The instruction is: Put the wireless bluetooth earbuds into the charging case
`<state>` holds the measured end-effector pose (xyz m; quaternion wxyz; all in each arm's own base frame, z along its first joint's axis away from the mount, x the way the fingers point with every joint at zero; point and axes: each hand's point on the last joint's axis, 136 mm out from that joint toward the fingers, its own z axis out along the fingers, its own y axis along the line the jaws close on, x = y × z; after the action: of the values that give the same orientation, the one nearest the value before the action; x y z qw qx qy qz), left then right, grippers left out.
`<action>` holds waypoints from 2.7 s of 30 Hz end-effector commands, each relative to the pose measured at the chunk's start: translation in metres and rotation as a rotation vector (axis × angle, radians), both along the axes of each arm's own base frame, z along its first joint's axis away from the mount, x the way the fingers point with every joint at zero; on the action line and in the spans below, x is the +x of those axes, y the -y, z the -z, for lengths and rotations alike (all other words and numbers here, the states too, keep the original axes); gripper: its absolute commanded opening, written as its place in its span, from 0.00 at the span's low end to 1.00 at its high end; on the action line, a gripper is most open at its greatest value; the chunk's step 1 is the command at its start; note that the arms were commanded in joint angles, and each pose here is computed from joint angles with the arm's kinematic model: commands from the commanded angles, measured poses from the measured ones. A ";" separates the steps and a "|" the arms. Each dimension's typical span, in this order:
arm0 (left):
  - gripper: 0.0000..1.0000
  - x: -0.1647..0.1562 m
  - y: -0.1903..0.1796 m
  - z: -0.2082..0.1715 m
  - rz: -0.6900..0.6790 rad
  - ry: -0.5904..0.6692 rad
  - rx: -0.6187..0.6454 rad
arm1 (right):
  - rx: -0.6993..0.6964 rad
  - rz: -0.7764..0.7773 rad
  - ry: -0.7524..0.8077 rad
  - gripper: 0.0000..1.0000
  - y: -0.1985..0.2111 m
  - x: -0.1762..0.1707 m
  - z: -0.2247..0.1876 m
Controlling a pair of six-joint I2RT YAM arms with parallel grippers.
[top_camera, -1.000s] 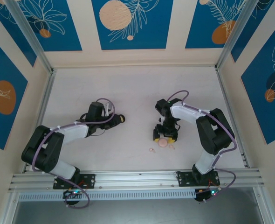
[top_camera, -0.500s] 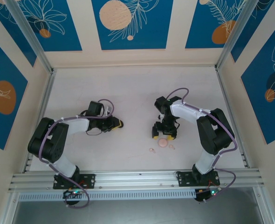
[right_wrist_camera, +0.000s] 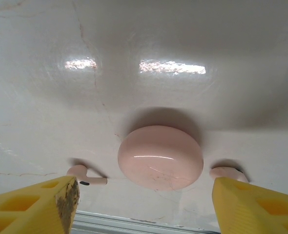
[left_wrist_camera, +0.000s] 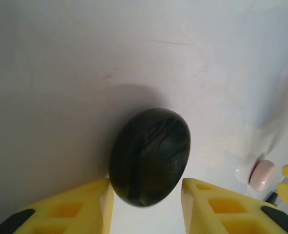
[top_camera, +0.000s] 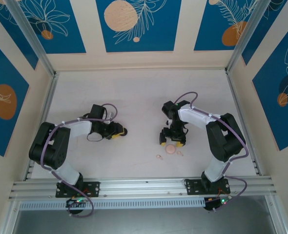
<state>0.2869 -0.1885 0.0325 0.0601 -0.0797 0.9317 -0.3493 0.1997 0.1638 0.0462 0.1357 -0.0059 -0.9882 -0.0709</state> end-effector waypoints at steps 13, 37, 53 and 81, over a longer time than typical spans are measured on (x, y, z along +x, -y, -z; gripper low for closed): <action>0.68 0.003 -0.049 -0.065 -0.055 0.207 0.250 | -0.040 0.014 -0.053 0.74 0.004 -0.010 -0.005; 0.68 -0.020 -0.083 -0.068 -0.130 0.282 0.380 | -0.106 -0.013 -0.160 0.61 0.000 -0.018 0.029; 0.66 -0.009 -0.045 -0.076 0.004 0.437 0.184 | -0.006 -0.045 0.149 0.43 -0.019 0.026 -0.014; 0.62 -0.039 0.011 -0.153 0.348 1.378 -0.081 | 0.883 -0.214 0.719 0.40 -0.171 0.078 -0.161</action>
<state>0.2558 -0.1912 0.1724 0.5478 0.2636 0.7075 -0.3603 0.2835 0.3215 0.1800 -0.1981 0.1682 -0.8791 -0.3996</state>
